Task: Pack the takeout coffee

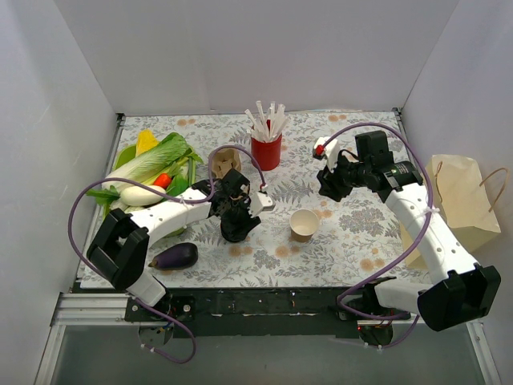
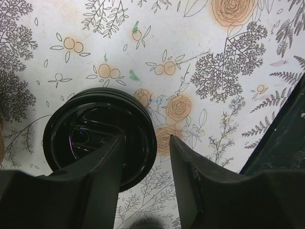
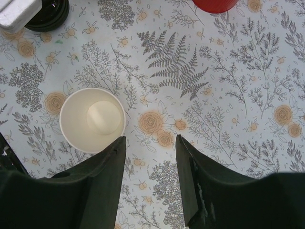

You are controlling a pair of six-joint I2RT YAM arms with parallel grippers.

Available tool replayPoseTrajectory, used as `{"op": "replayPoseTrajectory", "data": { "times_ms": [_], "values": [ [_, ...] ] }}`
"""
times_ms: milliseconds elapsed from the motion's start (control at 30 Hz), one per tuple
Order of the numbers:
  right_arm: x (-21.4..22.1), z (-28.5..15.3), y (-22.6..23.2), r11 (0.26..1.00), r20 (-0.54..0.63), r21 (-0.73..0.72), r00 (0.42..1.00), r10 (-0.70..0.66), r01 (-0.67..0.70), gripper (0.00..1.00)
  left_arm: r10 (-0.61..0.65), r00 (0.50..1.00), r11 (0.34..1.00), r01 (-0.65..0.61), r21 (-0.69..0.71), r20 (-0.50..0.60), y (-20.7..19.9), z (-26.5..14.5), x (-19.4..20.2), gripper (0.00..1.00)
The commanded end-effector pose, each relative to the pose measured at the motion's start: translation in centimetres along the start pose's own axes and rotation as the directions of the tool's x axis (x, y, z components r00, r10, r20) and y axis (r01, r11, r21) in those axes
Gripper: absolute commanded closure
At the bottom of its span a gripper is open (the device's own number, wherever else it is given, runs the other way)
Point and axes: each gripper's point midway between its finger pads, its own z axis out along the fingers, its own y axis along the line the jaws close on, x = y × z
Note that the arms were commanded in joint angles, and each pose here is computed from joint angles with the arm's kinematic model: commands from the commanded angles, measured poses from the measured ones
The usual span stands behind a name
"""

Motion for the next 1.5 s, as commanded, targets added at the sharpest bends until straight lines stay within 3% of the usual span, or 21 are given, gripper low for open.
{"op": "replayPoseTrajectory", "data": {
  "times_ms": [0,267,433,667,867,1067,1200,1300,1400,1467],
  "values": [
    [-0.8,-0.6,-0.3,0.999,0.039,0.024,0.999,-0.022,0.021,0.46,0.013,1.000,1.000,-0.013,-0.019,0.017,0.3,-0.2,-0.9,0.59],
    [-0.5,-0.7,-0.5,0.999,0.045,0.040,0.999,-0.023,0.021,0.46,0.016,1.000,1.000,-0.016,-0.011,0.006,0.2,-0.2,-0.7,0.68],
    [-0.5,-0.8,-0.5,0.999,0.046,0.044,0.999,-0.024,0.022,0.46,0.015,1.000,1.000,-0.015,-0.012,0.000,0.2,-0.3,-0.7,0.86],
    [-0.6,-0.9,-0.6,0.999,0.046,0.047,0.999,-0.023,0.021,0.46,0.014,1.000,1.000,-0.014,-0.025,-0.004,0.3,-0.9,-0.8,1.00],
    [-1.0,-0.8,-0.5,0.999,0.047,0.027,0.999,-0.019,0.018,0.46,-0.004,0.999,1.000,0.004,-0.008,-0.037,-0.2,-2.4,-1.1,1.00],
    [-1.7,-0.7,-0.4,1.000,0.057,-0.009,0.998,-0.022,0.022,0.46,-0.006,0.999,1.000,0.005,0.019,0.050,-1.1,-4.9,-3.8,1.00],
    [-2.1,-1.0,0.5,0.995,0.074,-0.060,0.994,-0.075,0.080,0.46,0.039,0.993,0.996,-0.048,0.076,0.112,-2.0,-6.8,-5.5,1.00],
    [-2.2,-1.5,1.9,0.972,0.123,-0.107,0.973,-0.194,0.207,0.46,0.115,0.980,0.983,-0.136,0.121,0.165,-2.2,-8.3,-6.9,1.00],
    [-3.5,-1.6,3.0,0.917,0.218,-0.074,0.904,-0.368,0.391,0.44,0.180,0.967,0.966,-0.209,0.155,0.179,-2.2,-8.8,-7.6,1.00],
    [-4.2,-1.3,3.1,0.878,0.222,-0.028,0.860,-0.460,0.477,0.44,0.204,0.964,0.955,-0.235,0.180,0.172,-1.9,-8.9,-8.0,1.00]
  ]
}}
